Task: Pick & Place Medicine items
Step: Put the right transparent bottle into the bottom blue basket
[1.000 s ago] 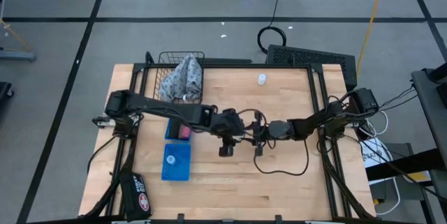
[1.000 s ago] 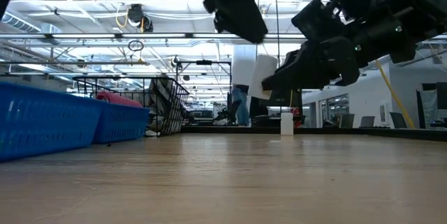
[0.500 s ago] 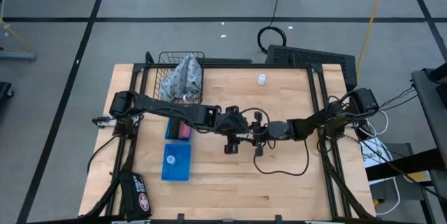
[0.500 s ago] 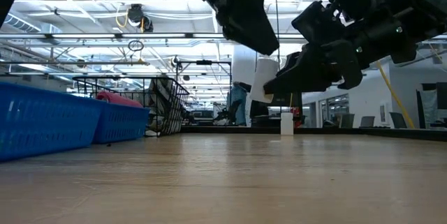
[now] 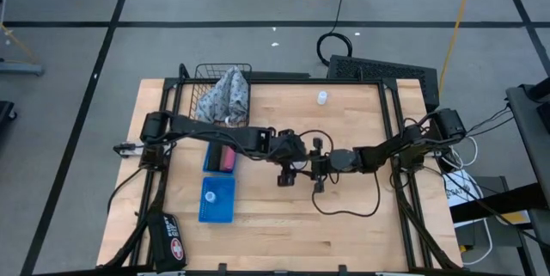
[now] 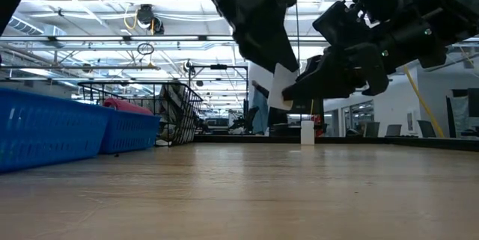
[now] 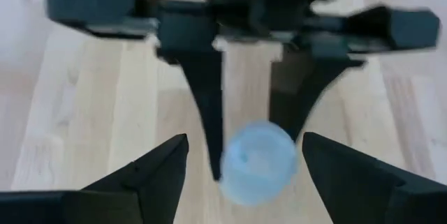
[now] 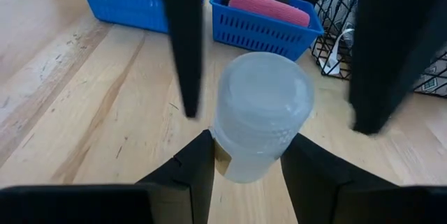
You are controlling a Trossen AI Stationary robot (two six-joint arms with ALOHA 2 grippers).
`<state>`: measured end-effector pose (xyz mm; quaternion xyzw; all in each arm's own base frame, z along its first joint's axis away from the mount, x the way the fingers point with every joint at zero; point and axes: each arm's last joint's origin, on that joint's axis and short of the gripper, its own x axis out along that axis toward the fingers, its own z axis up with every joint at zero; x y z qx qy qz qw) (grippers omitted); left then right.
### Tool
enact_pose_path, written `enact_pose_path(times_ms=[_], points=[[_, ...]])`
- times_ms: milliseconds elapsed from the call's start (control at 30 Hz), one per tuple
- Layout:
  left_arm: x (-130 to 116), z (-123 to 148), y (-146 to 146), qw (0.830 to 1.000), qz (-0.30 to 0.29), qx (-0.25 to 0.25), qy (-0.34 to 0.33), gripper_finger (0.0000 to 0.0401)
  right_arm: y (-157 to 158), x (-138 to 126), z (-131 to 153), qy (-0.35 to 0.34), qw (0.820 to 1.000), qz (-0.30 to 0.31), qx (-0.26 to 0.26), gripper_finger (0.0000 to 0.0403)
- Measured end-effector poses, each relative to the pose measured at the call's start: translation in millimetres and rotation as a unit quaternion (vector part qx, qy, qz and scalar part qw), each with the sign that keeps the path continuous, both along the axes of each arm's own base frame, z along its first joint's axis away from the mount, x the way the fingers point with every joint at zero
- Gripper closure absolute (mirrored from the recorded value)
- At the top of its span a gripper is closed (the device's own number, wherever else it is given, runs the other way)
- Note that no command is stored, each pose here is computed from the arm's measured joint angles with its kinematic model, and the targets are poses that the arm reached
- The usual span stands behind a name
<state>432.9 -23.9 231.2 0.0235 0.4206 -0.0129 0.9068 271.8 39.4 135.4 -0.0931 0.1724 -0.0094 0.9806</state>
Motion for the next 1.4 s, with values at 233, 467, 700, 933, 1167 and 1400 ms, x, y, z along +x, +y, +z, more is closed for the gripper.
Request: enact_pose_path(times_ms=[233,467,700,933,1167,1400], points=[[1.5,-3.2,3.5,1.000,0.006,-0.007,0.002,0.0139,0.0,-0.1,-0.3,0.001,1.000,0.000,-0.001,0.0268],[0.9,-3.8,2.9,1.000,0.005,-0.008,0.006,0.0192,-0.3,-0.2,-0.6,0.004,1.000,-0.001,-0.001,0.0268],[0.8,-3.9,2.5,1.000,0.002,-0.007,0.007,0.0261,-0.3,-0.2,-0.7,0.004,1.000,-0.002,0.000,0.0268],[-2.2,3.0,0.1,1.000,-0.008,0.002,0.002,0.0262,-0.3,0.1,0.1,-0.002,0.999,-0.014,0.029,0.0246],[-27.3,38.5,-6.2,1.000,0.021,0.016,-0.018,0.0262,-0.2,-0.3,-1.0,0.002,0.999,-0.019,0.047,0.0192],[-87.4,56.8,-20.0,0.995,0.089,-0.002,-0.035,0.0262,-0.4,-1.0,-2.6,0.011,0.999,-0.017,0.038,0.0167]])
